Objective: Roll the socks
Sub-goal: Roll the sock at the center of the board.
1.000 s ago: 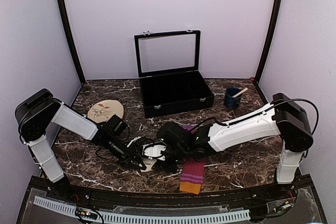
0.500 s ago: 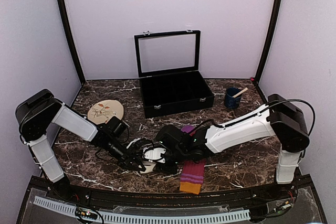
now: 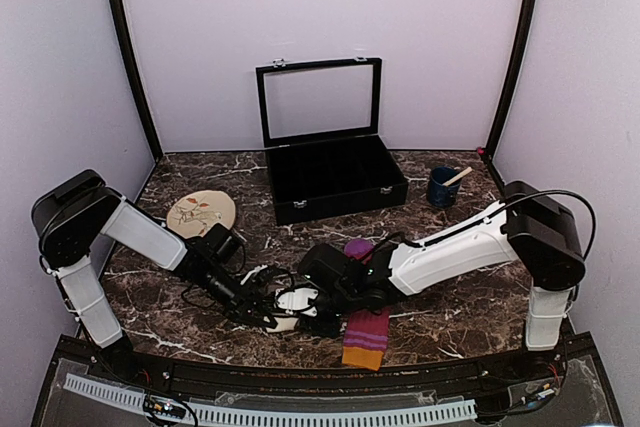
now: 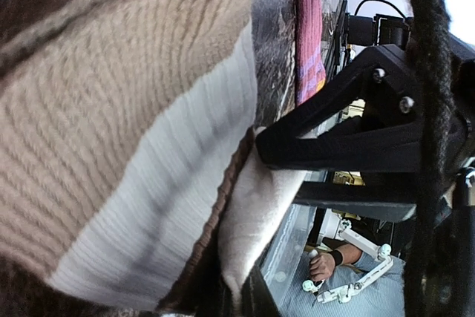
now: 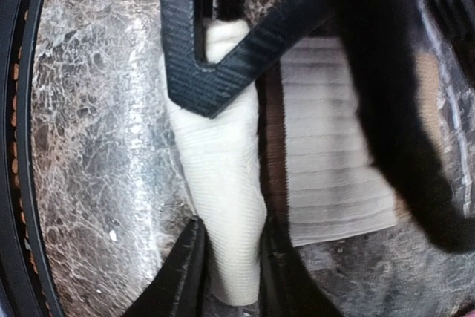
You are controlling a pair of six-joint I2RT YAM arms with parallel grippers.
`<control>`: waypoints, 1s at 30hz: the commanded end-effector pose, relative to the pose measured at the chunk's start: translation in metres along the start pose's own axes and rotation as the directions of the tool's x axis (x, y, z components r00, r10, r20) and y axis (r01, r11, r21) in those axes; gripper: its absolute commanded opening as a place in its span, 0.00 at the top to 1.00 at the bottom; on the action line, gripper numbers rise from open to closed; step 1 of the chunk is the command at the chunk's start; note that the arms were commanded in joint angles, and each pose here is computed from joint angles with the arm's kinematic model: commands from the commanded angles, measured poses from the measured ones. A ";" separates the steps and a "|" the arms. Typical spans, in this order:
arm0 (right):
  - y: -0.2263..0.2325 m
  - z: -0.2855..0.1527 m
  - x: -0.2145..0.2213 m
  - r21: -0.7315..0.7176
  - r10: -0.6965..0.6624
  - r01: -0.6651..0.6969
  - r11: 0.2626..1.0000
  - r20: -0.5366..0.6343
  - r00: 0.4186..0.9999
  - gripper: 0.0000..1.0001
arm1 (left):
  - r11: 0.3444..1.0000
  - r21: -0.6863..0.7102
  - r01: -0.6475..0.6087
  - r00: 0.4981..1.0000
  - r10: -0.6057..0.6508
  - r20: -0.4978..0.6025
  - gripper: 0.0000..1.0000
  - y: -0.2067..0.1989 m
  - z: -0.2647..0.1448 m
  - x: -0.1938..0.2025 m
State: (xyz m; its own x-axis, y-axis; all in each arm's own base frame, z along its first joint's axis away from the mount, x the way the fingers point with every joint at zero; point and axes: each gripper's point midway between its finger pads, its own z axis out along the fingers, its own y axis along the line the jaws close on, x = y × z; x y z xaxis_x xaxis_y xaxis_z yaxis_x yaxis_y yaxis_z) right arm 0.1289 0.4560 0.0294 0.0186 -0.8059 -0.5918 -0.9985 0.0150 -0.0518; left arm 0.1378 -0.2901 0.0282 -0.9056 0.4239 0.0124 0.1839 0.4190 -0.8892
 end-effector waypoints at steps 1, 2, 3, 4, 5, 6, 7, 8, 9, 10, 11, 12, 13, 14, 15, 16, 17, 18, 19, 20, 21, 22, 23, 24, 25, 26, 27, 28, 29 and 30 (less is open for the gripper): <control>0.014 0.012 0.018 -0.049 0.011 -0.013 0.999 -0.044 0.999 0.83 | 1.000 0.020 -0.001 1.000 0.001 -0.004 1.00 -0.001 -0.001 0.000; 0.015 0.013 0.020 -0.054 0.012 -0.015 0.998 -0.049 0.999 0.87 | 1.000 0.017 0.001 1.000 -0.001 -0.003 1.00 0.000 -0.001 0.000; 0.016 0.013 0.020 -0.062 0.013 -0.017 0.998 -0.053 0.999 0.91 | 1.000 0.011 0.004 1.000 -0.004 -0.002 1.00 0.001 -0.001 0.000; 0.017 0.014 0.020 -0.066 0.015 -0.019 0.998 -0.055 0.998 0.95 | 1.000 0.005 0.007 1.000 -0.007 0.001 1.00 0.002 -0.002 0.000; 0.018 0.014 0.021 -0.070 0.017 -0.021 0.997 -0.060 0.998 0.98 | 1.000 -0.002 0.012 1.000 -0.012 0.005 1.00 0.003 -0.002 -0.001; 0.018 0.014 0.021 -0.074 0.021 -0.025 0.997 -0.062 0.998 1.00 | 1.000 -0.010 0.013 1.000 -0.013 0.010 1.00 0.004 -0.003 -0.001; 0.018 0.013 0.021 -0.076 0.027 -0.032 0.997 -0.063 0.998 1.00 | 1.000 -0.021 0.015 1.000 -0.015 0.017 1.00 0.005 -0.004 -0.002; 0.019 0.013 0.021 -0.081 0.030 -0.035 0.996 -0.062 0.998 1.00 | 0.999 -0.030 0.017 1.000 -0.016 0.024 0.96 0.006 -0.005 -0.002; 0.020 0.012 0.021 -0.087 0.036 -0.041 0.995 -0.062 0.997 1.00 | 0.999 -0.039 0.016 0.999 -0.015 0.032 0.92 0.007 -0.005 -0.003; 0.020 0.012 0.023 -0.093 0.044 -0.051 0.994 -0.072 0.996 1.00 | 0.999 -0.052 0.014 0.999 -0.011 0.043 0.90 0.008 -0.006 -0.004; 0.017 0.010 0.012 -0.094 0.047 -0.052 0.994 -0.053 0.997 1.00 | 0.998 -0.065 0.015 0.998 -0.012 0.056 0.86 0.010 -0.007 -0.005; 0.016 0.010 0.011 -0.101 0.055 -0.061 0.993 -0.056 0.997 1.00 | 0.997 -0.075 0.019 0.998 -0.014 0.064 0.82 0.011 -0.008 -0.005; 0.017 0.010 0.011 -0.111 0.062 -0.069 0.991 -0.063 0.996 1.00 | 0.997 -0.078 0.017 0.997 -0.011 0.076 0.79 0.011 -0.009 -0.006; 0.016 0.009 0.011 -0.118 0.071 -0.079 0.990 -0.066 0.995 1.00 | 0.996 -0.085 0.015 0.996 -0.007 0.090 0.76 0.011 -0.010 -0.007; 0.016 0.009 0.011 -0.128 0.084 -0.092 0.988 -0.070 0.994 1.00 | 0.995 -0.099 0.016 0.994 -0.006 0.105 0.73 0.013 -0.011 -0.008; 0.015 0.008 0.011 -0.137 0.100 -0.110 0.984 -0.076 0.992 1.00 | 0.994 -0.106 0.010 0.993 0.002 0.121 0.71 0.012 -0.013 -0.009; 0.014 0.008 0.011 -0.151 0.121 -0.132 0.980 -0.079 0.989 1.00 | 0.994 -0.113 0.011 0.991 0.004 0.136 0.69 0.013 -0.014 -0.009; 0.012 0.007 0.011 -0.167 0.147 -0.159 0.973 -0.082 0.986 1.00 | 0.992 -0.124 0.011 0.988 0.009 0.155 0.67 0.013 -0.016 -0.010; 0.011 0.007 0.012 -0.183 0.173 -0.186 0.965 -0.087 0.981 1.00 | 0.990 -0.140 0.009 0.985 0.015 0.172 0.65 0.014 -0.018 -0.011; 0.009 0.007 0.012 -0.195 0.200 -0.215 0.957 -0.094 0.975 1.00 | 0.989 -0.151 0.006 0.981 0.024 0.192 0.64 0.014 -0.020 -0.013; 0.008 0.006 0.014 -0.208 0.225 -0.242 0.948 -0.103 0.969 1.00 | 0.987 -0.158 0.001 0.976 0.033 0.213 0.63 0.014 -0.023 -0.014; 0.006 0.006 0.014 -0.222 0.252 -0.270 0.937 -0.110 0.962 1.00 | 0.985 -0.171 0.000 0.972 0.040 0.232 0.62 0.015 -0.025 -0.015; 0.005 0.005 0.015 -0.234 0.278 -0.298 0.925 -0.116 0.954 1.00 | 0.984 -0.178 -0.004 0.966 0.050 0.253 0.61 0.014 -0.027 -0.017; 0.003 0.005 0.016 -0.245 0.303 -0.324 0.914 -0.122 0.945 1.00 | 0.983 -0.182 -0.011 0.959 0.062 0.275 0.60 0.014 -0.029 -0.018; 0.001 0.004 0.016 -0.260 0.330 -0.352 0.899 -0.127 0.935 1.00 | 0.982 -0.189 -0.012 0.952 0.069 0.297 0.60 0.013 -0.032 -0.019; 0.000 0.003 0.015 -0.275 0.355 -0.377 0.884 -0.129 0.926 1.00 | 0.979 -0.206 -0.010 0.943 0.078 0.324 0.59 0.015 -0.035 -0.021; -0.001 0.002 0.015 -0.289 0.381 -0.402 0.869 -0.131 0.915 1.00 | 0.976 -0.215 -0.018 0.933 0.093 0.346 0.59 0.014 -0.038 -0.023; -0.003 0.001 0.015 -0.300 0.404 -0.426 0.854 -0.135 0.905 1.00 | 0.975 -0.221 -0.025 0.924 0.107 0.367 0.59 0.014 -0.040 -0.025; -0.002 0.000 0.014 -0.323 0.423 -0.446 0.835 -0.141 0.895 1.00 | 0.974 -0.226 -0.035 0.914 0.123 0.387 0.59 0.012 -0.043 -0.026; -0.003 -0.001 0.012 -0.337 0.448 -0.470 0.816 -0.147 0.882 1.00 | 0.972 -0.231 -0.049 0.902 0.142 0.407 0.59 0.010 -0.046 -0.027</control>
State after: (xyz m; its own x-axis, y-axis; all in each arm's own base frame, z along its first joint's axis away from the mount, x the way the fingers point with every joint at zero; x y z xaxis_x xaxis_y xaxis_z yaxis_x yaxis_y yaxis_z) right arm 0.1371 0.4511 0.0260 -0.3074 -0.7979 -0.5186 -0.9276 0.1296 0.3503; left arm 0.1618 -0.2651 0.0300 -0.9611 0.2090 -0.1806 0.2684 0.5526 -0.7891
